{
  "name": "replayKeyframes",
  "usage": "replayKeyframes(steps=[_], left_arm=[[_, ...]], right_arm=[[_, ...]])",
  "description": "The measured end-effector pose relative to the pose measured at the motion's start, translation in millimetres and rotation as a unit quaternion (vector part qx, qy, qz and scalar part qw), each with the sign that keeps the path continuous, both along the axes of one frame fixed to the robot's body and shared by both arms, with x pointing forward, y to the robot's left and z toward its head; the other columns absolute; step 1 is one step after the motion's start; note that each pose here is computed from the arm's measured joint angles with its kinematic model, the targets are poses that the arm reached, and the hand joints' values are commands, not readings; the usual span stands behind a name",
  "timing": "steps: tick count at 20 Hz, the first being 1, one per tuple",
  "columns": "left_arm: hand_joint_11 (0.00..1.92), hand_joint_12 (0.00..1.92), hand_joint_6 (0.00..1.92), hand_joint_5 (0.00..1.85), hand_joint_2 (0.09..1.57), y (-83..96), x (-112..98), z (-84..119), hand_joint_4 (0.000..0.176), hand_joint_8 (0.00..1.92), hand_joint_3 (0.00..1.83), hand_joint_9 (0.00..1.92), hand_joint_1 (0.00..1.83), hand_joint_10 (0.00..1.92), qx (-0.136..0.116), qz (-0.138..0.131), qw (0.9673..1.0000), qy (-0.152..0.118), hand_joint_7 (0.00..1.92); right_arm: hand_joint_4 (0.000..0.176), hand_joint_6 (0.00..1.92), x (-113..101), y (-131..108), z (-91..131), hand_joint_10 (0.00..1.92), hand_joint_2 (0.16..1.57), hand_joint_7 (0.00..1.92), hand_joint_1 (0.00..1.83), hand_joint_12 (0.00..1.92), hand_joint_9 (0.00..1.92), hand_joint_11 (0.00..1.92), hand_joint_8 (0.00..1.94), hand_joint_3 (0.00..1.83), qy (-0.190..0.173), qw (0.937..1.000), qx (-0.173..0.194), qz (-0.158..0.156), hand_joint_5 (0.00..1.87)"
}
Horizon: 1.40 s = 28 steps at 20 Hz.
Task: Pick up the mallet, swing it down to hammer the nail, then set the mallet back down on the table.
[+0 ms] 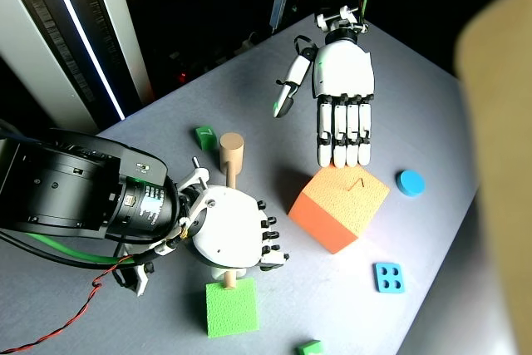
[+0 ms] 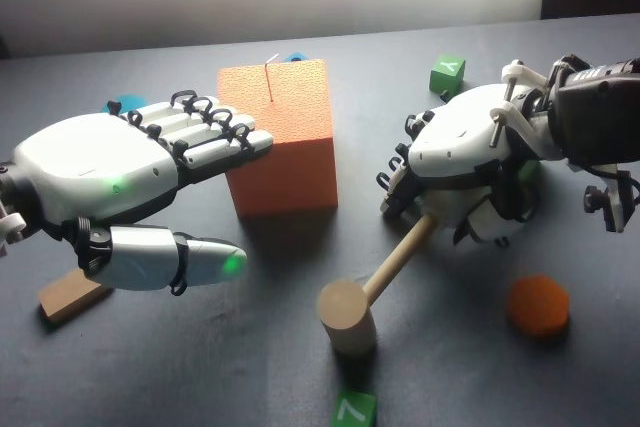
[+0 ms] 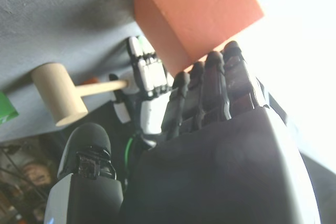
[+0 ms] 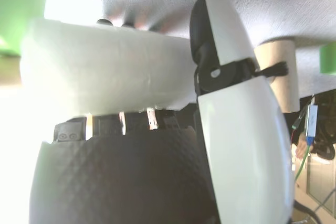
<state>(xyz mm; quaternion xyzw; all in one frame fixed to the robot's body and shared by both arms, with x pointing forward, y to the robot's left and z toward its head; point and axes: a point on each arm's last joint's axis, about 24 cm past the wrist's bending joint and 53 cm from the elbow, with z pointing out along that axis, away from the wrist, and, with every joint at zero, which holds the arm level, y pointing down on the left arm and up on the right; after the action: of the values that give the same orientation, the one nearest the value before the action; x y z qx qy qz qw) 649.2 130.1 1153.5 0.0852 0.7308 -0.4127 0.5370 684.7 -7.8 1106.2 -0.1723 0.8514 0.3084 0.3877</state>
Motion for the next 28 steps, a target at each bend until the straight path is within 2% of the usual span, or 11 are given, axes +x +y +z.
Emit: replayKeyframes(steps=[3, 4, 5, 6, 8, 16, 18, 19, 21, 22, 28], left_arm=[[0.00, 0.00, 0.00, 0.00, 1.25, 0.4, -1, -2, 0.000, 0.00, 0.00, 0.00, 0.00, 0.00, -0.001, 0.000, 1.0000, 0.005, 0.00], [0.00, 0.00, 0.00, 0.00, 1.25, 0.3, -1, -2, 0.000, 0.00, 0.00, 0.00, 0.00, 0.00, -0.001, 0.000, 1.0000, 0.005, 0.00], [0.00, 0.00, 0.00, 0.00, 1.25, 0.0, -1, -2, 0.000, 0.00, 0.00, 0.00, 0.00, 0.00, -0.002, 0.000, 1.0000, 0.005, 0.00], [0.00, 0.00, 0.00, 0.00, 1.26, 0.1, -1, -2, 0.000, 0.00, 0.00, 0.00, 0.00, 0.00, -0.002, 0.000, 1.0000, 0.006, 0.00], [0.00, 0.00, 0.00, 0.00, 1.25, 0.2, -1, -3, 0.000, 0.00, 0.00, 0.00, 0.00, 0.00, -0.003, 0.001, 1.0000, 0.007, 0.00], [0.00, 0.00, 0.00, 0.00, 1.25, -1.0, -1, -3, 0.000, 0.00, 0.00, 0.00, 0.00, 0.00, 0.002, -0.002, 1.0000, 0.005, 0.00], [0.00, 0.00, 0.00, 0.01, 1.25, -1.1, -1, -3, 0.000, 0.00, 0.00, 0.00, 0.00, 0.00, 0.002, -0.002, 1.0000, 0.005, 0.00], [0.00, 0.00, 0.00, 0.00, 1.26, -1.3, -1, -3, 0.000, 0.00, 0.00, 0.00, 0.00, 0.00, 0.002, -0.002, 1.0000, 0.004, 0.01], [0.00, 0.00, 0.00, 0.00, 1.26, -1.6, -1, -2, 0.000, 0.00, 0.00, 0.00, 0.00, 0.00, 0.003, -0.003, 1.0000, 0.004, 0.00], [0.00, 0.00, 0.00, 0.00, 1.26, -1.7, -1, -2, 0.000, 0.00, 0.01, 0.00, 0.00, 0.00, 0.003, -0.003, 1.0000, 0.004, 0.00], [0.00, 0.00, 0.01, 0.02, 1.25, -1.6, -1, -2, 0.000, 0.00, 0.00, 0.00, 0.00, 0.00, 0.004, -0.003, 1.0000, 0.004, 0.01]], right_arm=[[0.000, 0.05, 1, 1, 4, 0.17, 1.06, 0.92, 1.03, 1.10, 0.84, 0.34, 0.07, 0.00, 0.001, 1.0000, 0.006, -0.003, 0.85], [0.000, 0.39, 1, 1, 4, 0.84, 0.98, 0.84, 1.01, 1.19, 0.68, 0.43, 0.53, 0.05, 0.000, 1.0000, 0.006, -0.003, 0.81], [0.000, 0.39, 0, 0, 4, 0.84, 0.98, 0.84, 1.01, 1.19, 0.68, 0.43, 0.53, 0.05, 0.001, 1.0000, 0.006, -0.003, 0.81], [0.000, 1.39, 0, -1, 4, 1.51, 1.04, 0.54, 0.97, 1.48, 0.57, 0.48, 1.55, 0.01, 0.001, 1.0000, 0.005, -0.003, 0.52], [0.000, 1.87, -6, -3, 0, 1.91, 1.06, 0.64, 0.92, 1.91, 0.68, 0.74, 1.93, 0.00, 0.008, 1.0000, -0.004, 0.004, 0.60], [0.000, 1.92, -15, -3, -3, 1.92, 1.06, 1.14, 0.87, 1.92, 1.22, 1.41, 1.94, 0.00, 0.018, 0.9997, -0.010, 0.012, 1.12], [0.000, 1.92, -16, -4, -2, 1.92, 1.27, 1.54, 0.71, 1.92, 1.61, 1.78, 1.94, 0.01, 0.016, 0.9998, -0.008, 0.012, 1.42], [0.012, 1.92, -18, -4, -1, 1.92, 1.34, 1.59, 0.78, 1.92, 1.66, 1.83, 1.94, 0.02, 0.016, 0.9998, -0.008, 0.013, 1.44], [0.143, 1.92, -21, -6, 0, 1.92, 1.40, 1.62, 0.86, 1.92, 1.68, 1.86, 1.94, 0.00, 0.014, 0.9997, -0.009, 0.015, 1.46], [0.164, 1.92, -22, -8, 1, 1.92, 1.42, 1.62, 0.78, 1.92, 1.68, 1.85, 1.94, 0.01, 0.013, 0.9997, -0.009, 0.015, 1.47], [0.176, 1.92, -28, -20, 19, 1.92, 1.42, 1.59, 0.80, 1.92, 1.65, 1.83, 1.94, 0.00, 0.001, 0.9999, -0.006, 0.014, 1.43]])
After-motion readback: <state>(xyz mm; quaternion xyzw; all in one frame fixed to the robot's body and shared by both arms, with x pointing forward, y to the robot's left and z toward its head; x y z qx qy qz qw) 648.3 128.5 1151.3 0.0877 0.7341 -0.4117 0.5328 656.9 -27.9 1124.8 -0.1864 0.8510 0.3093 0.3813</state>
